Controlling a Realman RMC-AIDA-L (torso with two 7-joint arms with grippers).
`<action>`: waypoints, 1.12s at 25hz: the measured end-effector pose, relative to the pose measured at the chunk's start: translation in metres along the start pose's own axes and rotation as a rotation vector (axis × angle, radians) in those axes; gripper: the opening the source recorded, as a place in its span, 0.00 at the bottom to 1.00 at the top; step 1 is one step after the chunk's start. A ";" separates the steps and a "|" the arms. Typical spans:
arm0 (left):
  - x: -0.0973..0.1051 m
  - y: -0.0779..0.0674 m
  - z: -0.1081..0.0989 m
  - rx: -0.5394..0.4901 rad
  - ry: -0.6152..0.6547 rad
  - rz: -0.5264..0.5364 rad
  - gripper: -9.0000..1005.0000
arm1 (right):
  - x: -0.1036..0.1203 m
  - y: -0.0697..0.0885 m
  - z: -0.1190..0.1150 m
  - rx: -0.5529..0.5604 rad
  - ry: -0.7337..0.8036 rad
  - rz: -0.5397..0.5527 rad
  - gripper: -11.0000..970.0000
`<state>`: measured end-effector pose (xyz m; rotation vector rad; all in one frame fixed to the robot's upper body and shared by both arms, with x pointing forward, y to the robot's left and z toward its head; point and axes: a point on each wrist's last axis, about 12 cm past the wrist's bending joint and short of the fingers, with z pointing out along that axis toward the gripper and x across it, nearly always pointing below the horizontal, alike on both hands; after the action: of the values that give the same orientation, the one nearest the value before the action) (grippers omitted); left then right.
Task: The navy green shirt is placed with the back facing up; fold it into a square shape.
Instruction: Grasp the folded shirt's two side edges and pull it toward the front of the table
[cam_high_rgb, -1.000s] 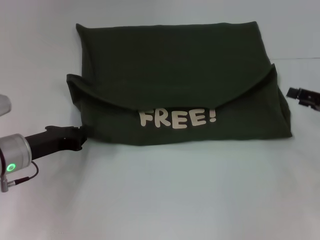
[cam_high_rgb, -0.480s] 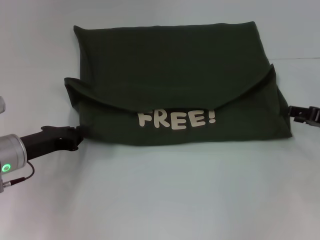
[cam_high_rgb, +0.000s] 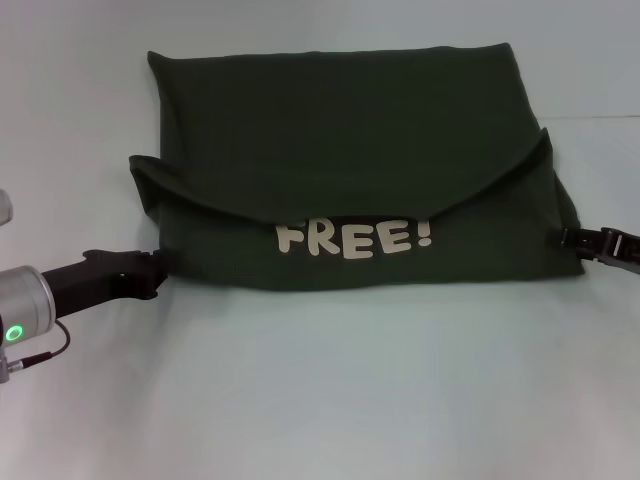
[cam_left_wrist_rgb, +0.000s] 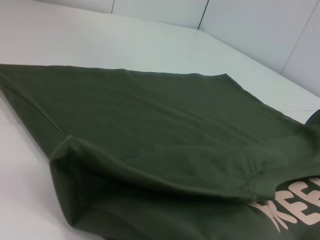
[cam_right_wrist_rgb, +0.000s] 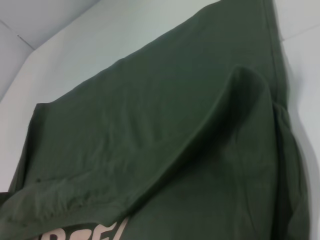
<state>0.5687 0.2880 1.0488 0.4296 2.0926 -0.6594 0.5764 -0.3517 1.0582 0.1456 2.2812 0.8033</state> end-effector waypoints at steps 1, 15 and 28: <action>0.000 0.000 0.000 -0.002 0.000 0.000 0.01 | 0.001 0.000 0.001 0.002 0.000 0.001 0.64; 0.000 0.001 0.000 -0.009 -0.001 0.000 0.01 | 0.008 0.001 0.008 0.003 0.012 0.017 0.60; 0.000 0.001 -0.001 -0.011 0.000 -0.002 0.01 | 0.014 0.002 0.004 -0.033 0.016 -0.003 0.21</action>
<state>0.5688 0.2895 1.0482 0.4218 2.0955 -0.6485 0.5686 -0.3439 1.0491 0.1210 2.2817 0.8431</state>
